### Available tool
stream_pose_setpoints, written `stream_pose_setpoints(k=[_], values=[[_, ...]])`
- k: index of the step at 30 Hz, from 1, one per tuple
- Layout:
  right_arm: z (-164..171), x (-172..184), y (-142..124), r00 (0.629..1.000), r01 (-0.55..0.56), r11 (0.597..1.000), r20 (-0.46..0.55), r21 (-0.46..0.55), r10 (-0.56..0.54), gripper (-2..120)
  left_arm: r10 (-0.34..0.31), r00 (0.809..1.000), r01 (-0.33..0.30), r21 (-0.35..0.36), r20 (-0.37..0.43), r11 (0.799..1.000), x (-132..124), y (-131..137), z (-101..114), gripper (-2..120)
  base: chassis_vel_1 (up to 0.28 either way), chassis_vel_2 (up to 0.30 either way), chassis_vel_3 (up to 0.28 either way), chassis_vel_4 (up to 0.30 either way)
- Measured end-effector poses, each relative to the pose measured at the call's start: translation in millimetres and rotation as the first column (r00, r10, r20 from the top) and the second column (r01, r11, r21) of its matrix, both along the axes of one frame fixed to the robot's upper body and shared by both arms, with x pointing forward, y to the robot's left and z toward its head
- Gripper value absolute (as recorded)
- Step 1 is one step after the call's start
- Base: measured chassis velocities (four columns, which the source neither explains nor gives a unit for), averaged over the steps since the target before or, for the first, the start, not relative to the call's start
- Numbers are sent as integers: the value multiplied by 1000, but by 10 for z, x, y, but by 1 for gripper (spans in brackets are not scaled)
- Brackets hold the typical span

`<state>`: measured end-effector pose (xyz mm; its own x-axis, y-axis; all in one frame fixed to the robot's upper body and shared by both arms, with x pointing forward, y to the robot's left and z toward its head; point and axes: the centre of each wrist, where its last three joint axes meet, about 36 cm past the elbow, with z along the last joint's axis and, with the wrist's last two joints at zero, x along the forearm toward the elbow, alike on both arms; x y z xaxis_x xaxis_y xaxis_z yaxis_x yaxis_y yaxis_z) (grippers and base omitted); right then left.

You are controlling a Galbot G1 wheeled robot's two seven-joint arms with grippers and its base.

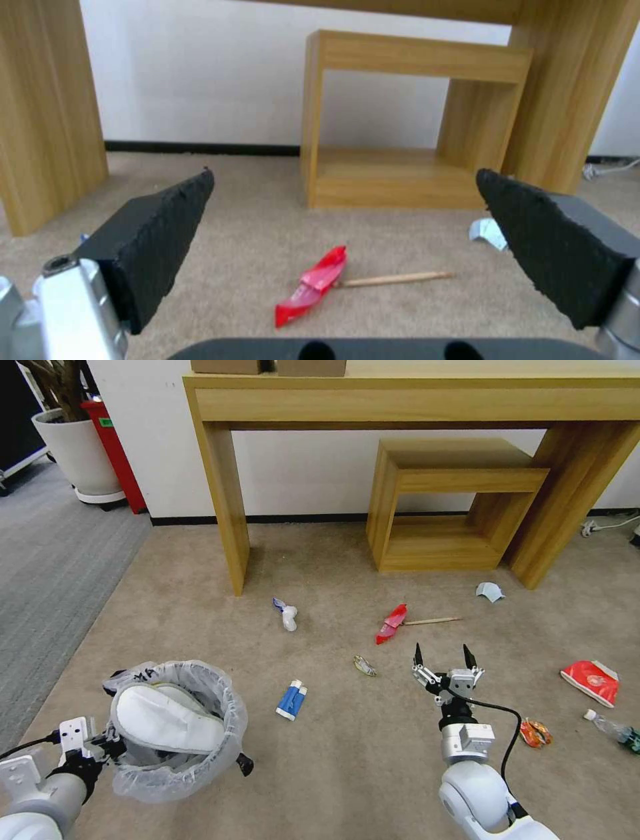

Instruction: Pick up the trash bin and place the garbage on the floor into it.

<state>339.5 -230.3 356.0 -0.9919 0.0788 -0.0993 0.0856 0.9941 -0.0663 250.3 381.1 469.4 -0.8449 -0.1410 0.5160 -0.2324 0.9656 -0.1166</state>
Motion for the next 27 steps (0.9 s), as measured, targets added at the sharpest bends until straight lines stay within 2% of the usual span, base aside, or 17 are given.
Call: stream_pose_setpoints(k=[7,18,20,21,22,23,24,25,26,27], values=[[12,-15,21,1000,-4,1000,-6,1,4,100,-2,1000,2,-3,-1,1000,-8,-14,-2,1,-7,6,4,-7],[4,-15,114,1000,-14,999,-6,30,14,100,-3,1000,3,-3,-1,1000,-26,-33,-8,1,-84,101,96,-88],[59,-34,181,998,-10,997,-69,79,15,100,-4,1000,4,-4,-1,1000,-26,-40,-11,1,-57,23,51,-55],[121,-40,234,989,-7,993,-146,121,25,100,-5,1000,5,-3,0,1000,-21,-43,-12,1,0,0,0,0],[121,-40,234,989,-7,993,-146,121,25,100,-5,1000,5,-3,0,1000,-21,-43,-12,1,0,0,0,0],[167,-33,267,980,-11,990,-194,144,39,100,-5,1000,5,-4,0,1000,-17,-43,-15,1,0,0,0,0],[274,24,336,953,-10,983,-295,185,66,100,-3,1000,3,-4,0,1000,-9,-40,-26,1,0,0,0,0],[341,82,381,933,-8,977,-349,214,84,100,-2,1000,2,-5,-1,1000,-4,-40,-33,1,0,0,0,0],[341,82,381,933,-8,977,-349,214,84,100,-2,1000,2,-5,-1,1000,-4,-40,-33,1,0,0,0,0],[412,164,442,909,-4,969,-402,248,106,100,1,1000,-1,-6,-1,1000,3,-38,-47,1,0,0,0,0]])
